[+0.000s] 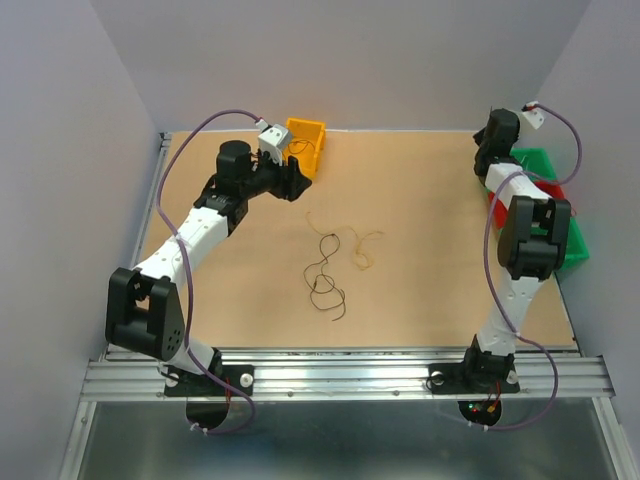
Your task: Untangle the cables
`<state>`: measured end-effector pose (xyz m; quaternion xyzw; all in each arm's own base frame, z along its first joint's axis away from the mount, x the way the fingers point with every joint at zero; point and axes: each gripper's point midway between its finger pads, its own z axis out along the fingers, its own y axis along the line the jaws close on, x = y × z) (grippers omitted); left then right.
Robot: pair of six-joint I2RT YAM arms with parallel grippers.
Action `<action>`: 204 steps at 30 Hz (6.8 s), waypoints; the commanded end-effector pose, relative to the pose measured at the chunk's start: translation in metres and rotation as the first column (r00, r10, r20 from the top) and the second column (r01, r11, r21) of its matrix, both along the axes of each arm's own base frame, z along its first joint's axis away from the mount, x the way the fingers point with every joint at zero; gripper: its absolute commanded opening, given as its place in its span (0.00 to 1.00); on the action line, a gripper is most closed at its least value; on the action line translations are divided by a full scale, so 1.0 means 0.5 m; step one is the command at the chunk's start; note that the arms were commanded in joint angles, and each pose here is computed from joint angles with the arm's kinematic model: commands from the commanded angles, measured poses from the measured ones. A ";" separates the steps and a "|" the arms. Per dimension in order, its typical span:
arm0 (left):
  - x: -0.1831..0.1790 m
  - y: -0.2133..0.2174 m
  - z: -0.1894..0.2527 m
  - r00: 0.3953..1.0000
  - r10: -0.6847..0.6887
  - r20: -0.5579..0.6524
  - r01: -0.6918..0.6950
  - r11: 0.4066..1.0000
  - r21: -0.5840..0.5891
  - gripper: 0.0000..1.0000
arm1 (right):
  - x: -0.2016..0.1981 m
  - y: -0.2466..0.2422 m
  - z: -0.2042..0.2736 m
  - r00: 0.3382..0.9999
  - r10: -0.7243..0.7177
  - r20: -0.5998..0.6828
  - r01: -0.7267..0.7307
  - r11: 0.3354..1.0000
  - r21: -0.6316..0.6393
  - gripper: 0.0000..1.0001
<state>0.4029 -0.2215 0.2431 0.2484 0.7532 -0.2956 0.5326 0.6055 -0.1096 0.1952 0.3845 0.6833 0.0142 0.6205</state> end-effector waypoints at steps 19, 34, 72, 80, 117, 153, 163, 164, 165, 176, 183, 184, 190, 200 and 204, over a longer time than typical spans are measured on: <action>-0.025 -0.018 0.065 0.988 -0.056 0.144 0.061 0.998 -0.033 0.61 | -0.129 -0.219 0.107 0.723 -0.676 0.146 0.691 0.709 -0.140 0.01; -0.024 -0.027 0.062 0.989 -0.065 0.131 0.069 0.997 -0.028 0.61 | -0.166 -0.221 0.099 0.684 -0.719 0.123 0.729 0.666 -0.161 0.01; -0.014 -0.039 0.037 0.992 -0.085 0.098 0.086 0.996 -0.005 0.60 | -0.001 -0.235 -0.166 0.852 -0.520 -0.052 0.521 0.835 0.176 0.01; -0.018 -0.035 0.046 0.991 -0.080 0.110 0.081 0.997 -0.006 0.60 | 0.001 -0.231 -0.136 0.862 -0.505 -0.037 0.502 0.843 0.191 0.48; -0.118 -0.223 -0.132 0.949 -0.311 -0.049 0.313 0.916 0.250 0.87 | -0.274 0.275 0.145 0.738 0.674 -0.023 -0.674 0.735 -0.069 1.00; -0.131 -0.303 -0.367 0.937 -0.225 -0.268 0.337 0.784 0.522 0.00 | -0.405 0.216 0.156 0.864 0.504 0.025 -0.494 0.855 -0.155 1.00; -0.209 -0.389 -0.202 0.885 -0.426 -0.187 0.465 0.820 0.334 0.00 | -0.490 0.270 0.202 0.784 0.615 0.080 -0.596 0.783 -0.179 1.00; -0.211 -0.388 -0.194 0.887 -0.428 -0.174 0.462 0.824 0.328 0.00 | -0.500 0.298 0.197 0.733 0.676 0.077 -0.658 0.733 -0.172 1.00; -0.212 -0.382 -0.180 0.893 -0.426 -0.145 0.450 0.834 0.319 0.00 | -0.526 0.348 0.177 0.622 0.780 0.072 -0.766 0.625 -0.153 1.00; -0.218 -0.351 -0.220 0.895 -0.410 -0.177 0.447 0.838 0.315 0.49 | -0.597 0.401 0.078 0.519 0.852 0.067 -0.846 0.523 -0.101 1.00; -0.150 -0.259 -0.145 0.941 -0.321 -0.110 0.338 0.911 0.236 0.68 | -0.582 0.457 -0.002 0.471 0.882 -0.022 -0.882 0.470 -0.039 1.00; -0.142 -0.245 -0.127 0.946 -0.311 -0.097 0.324 0.924 0.204 0.68 | -0.577 0.495 -0.021 0.435 0.898 -0.062 -0.901 0.434 -0.023 1.00; -0.073 -0.157 -0.075 0.972 -0.222 -0.080 0.229 0.969 0.097 0.68 | -0.572 0.600 -0.135 0.303 0.896 -0.323 -0.946 0.324 0.012 1.00; -0.072 -0.144 -0.053 0.979 -0.200 -0.035 0.202 0.974 0.098 0.68 | -0.544 0.598 -0.283 0.291 0.723 -0.627 -0.911 0.410 0.049 1.00; -0.072 -0.143 -0.049 0.979 -0.200 -0.030 0.202 0.975 0.096 0.68 | -0.557 0.608 -0.320 0.244 0.680 -0.691 -0.913 0.401 0.071 0.92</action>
